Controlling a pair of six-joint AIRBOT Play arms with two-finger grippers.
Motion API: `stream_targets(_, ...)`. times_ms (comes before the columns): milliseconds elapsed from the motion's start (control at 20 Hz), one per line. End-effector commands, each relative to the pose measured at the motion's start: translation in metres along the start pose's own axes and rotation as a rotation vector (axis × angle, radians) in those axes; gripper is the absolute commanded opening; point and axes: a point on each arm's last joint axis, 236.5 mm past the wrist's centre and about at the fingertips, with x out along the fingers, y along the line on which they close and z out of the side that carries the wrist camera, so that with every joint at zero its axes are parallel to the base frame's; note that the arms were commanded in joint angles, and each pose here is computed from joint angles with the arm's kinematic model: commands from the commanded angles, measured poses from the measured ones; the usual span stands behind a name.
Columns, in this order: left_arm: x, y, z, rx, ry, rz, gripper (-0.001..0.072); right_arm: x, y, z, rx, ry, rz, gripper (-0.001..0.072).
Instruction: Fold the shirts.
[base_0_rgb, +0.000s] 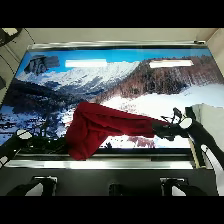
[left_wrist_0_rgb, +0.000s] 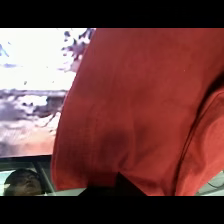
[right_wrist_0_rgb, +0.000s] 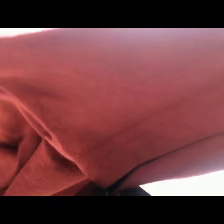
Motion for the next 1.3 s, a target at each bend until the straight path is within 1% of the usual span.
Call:
stream_targets(0, -0.011, -0.010, 0.007, 0.081, -0.007, -0.012, 0.0025, -0.004, 0.010, 0.021, -0.039, -0.068, 0.025, 0.0036)
stream_targets(100, -0.053, -0.041, 0.040, 0.204, -0.140, -0.025, 0.0024, -0.039, 0.034, 0.051, -0.166, -0.175, 0.044, 0.0036)
stream_targets(150, -0.093, -0.068, 0.066, 0.284, -0.280, -0.028, 0.0024, -0.075, 0.052, 0.076, -0.233, -0.288, 0.051, 0.0036)
stream_targets(200, -0.144, -0.099, 0.088, 0.369, -0.445, -0.030, 0.0024, -0.124, 0.072, 0.103, -0.310, -0.439, 0.049, 0.0036)
stream_targets(300, -0.292, -0.168, 0.111, 0.479, -0.878, -0.012, 0.0023, -0.250, 0.115, 0.141, -0.441, -0.787, 0.044, 0.0036)
stream_targets(350, -0.369, -0.192, 0.105, 0.500, -1.091, 0.011, 0.0023, -0.330, 0.135, 0.145, -0.506, -0.989, 0.031, 0.0037)
stream_targets(450, -0.510, -0.214, 0.060, 0.455, -1.470, 0.084, 0.0023, -0.470, 0.153, 0.118, -0.578, -1.312, -0.023, 0.0037)
stream_targets(500, -0.558, -0.216, 0.032, 0.417, -1.602, 0.115, 0.0023, -0.518, 0.150, 0.096, -0.552, -1.412, -0.033, 0.0036)
stream_targets(550, -0.584, -0.220, 0.009, 0.410, -1.677, 0.129, 0.0023, -0.544, 0.143, 0.077, -0.506, -1.453, -0.026, 0.0036)
stream_targets(600, -0.599, -0.228, -0.009, 0.418, -1.719, 0.119, 0.0023, -0.555, 0.137, 0.062, -0.468, -1.457, -0.006, 0.0036)
stream_targets(750, -0.607, -0.251, -0.037, 0.462, -1.751, 0.018, 0.0024, -0.552, 0.123, 0.035, -0.447, -1.406, -0.014, 0.0037)
stream_targets(950, -0.600, -0.248, -0.035, 0.462, -1.722, 0.029, 0.0025, -0.525, 0.097, 0.012, -0.431, -1.260, -0.087, 0.0037)
stream_targets(1000, -0.589, -0.243, -0.027, 0.449, -1.672, 0.047, 0.0025, -0.507, 0.086, 0.006, -0.413, -1.173, -0.116, 0.0038)
stream_targets(1100, -0.550, -0.222, -0.003, 0.415, -1.513, 0.104, 0.0025, -0.443, 0.058, -0.012, -0.375, -0.882, -0.185, 0.0037)
stream_targets(1150, -0.524, -0.208, 0.011, 0.406, -1.416, 0.142, 0.0025, -0.406, 0.044, -0.024, -0.368, -0.730, -0.217, 0.0036)
stream_targets(1250, -0.458, -0.171, 0.040, 0.382, -1.199, 0.209, 0.0025, -0.347, 0.022, -0.040, -0.370, -0.526, -0.249, 0.0036)
